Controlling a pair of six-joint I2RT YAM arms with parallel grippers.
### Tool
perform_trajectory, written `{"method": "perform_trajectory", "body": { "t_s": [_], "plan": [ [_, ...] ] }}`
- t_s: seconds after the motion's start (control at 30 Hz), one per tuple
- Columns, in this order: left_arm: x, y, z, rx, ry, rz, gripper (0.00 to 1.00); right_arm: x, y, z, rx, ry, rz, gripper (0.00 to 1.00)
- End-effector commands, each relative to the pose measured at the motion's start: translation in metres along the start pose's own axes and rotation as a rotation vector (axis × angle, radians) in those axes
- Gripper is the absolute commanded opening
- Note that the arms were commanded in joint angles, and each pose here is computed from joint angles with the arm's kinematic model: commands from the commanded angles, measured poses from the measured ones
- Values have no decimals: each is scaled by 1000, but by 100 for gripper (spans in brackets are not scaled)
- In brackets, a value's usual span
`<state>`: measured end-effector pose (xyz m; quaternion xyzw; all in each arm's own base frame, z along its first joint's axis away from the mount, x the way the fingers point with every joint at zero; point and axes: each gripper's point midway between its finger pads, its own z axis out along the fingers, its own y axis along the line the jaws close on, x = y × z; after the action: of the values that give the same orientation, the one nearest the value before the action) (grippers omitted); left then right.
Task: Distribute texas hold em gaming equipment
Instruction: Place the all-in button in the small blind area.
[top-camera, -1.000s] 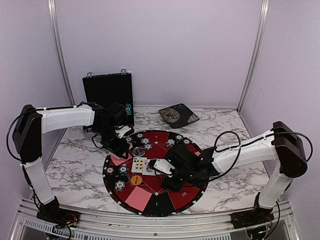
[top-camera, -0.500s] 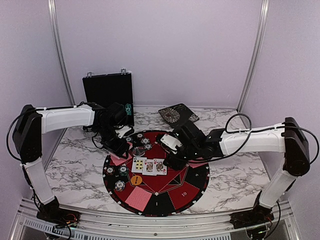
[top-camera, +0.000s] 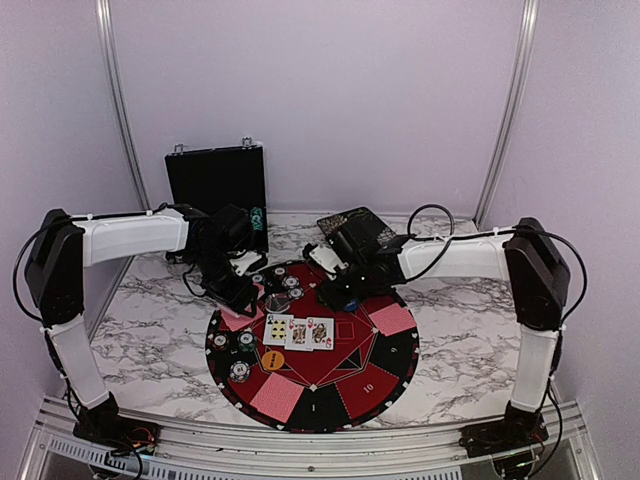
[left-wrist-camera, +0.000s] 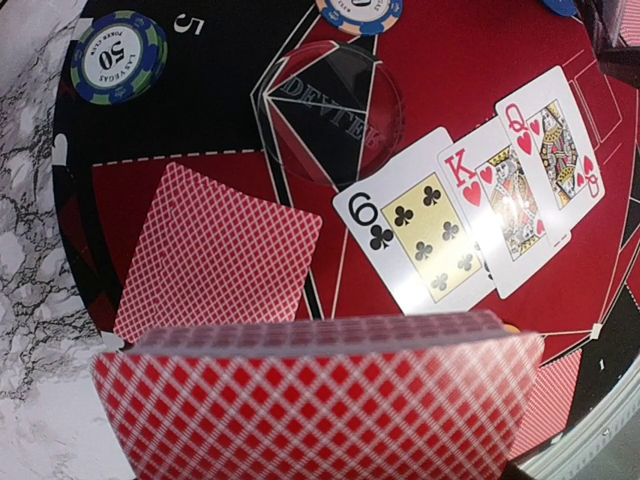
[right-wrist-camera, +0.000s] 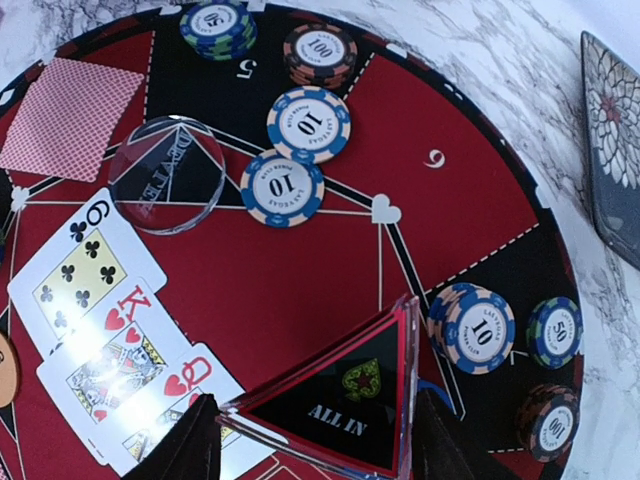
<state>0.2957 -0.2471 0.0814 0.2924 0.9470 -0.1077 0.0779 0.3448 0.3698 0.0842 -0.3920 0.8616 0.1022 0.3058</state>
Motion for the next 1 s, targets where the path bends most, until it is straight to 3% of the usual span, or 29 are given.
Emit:
{"method": "perform_trajectory", "body": {
  "t_s": [0.0, 0.3, 0.97],
  "plan": [
    [-7, -2, -9, 17, -43, 1, 34, -23, -2, 11, -2, -17, 23, 34],
    [-5, 0, -10, 14, -42, -4, 34, -23, -15, 46, 20, 35, 134, 34],
    [-4, 0, -8, 19, -37, -8, 34, -20, -23, 68, 74, 73, 236, 39]
  ]
}}
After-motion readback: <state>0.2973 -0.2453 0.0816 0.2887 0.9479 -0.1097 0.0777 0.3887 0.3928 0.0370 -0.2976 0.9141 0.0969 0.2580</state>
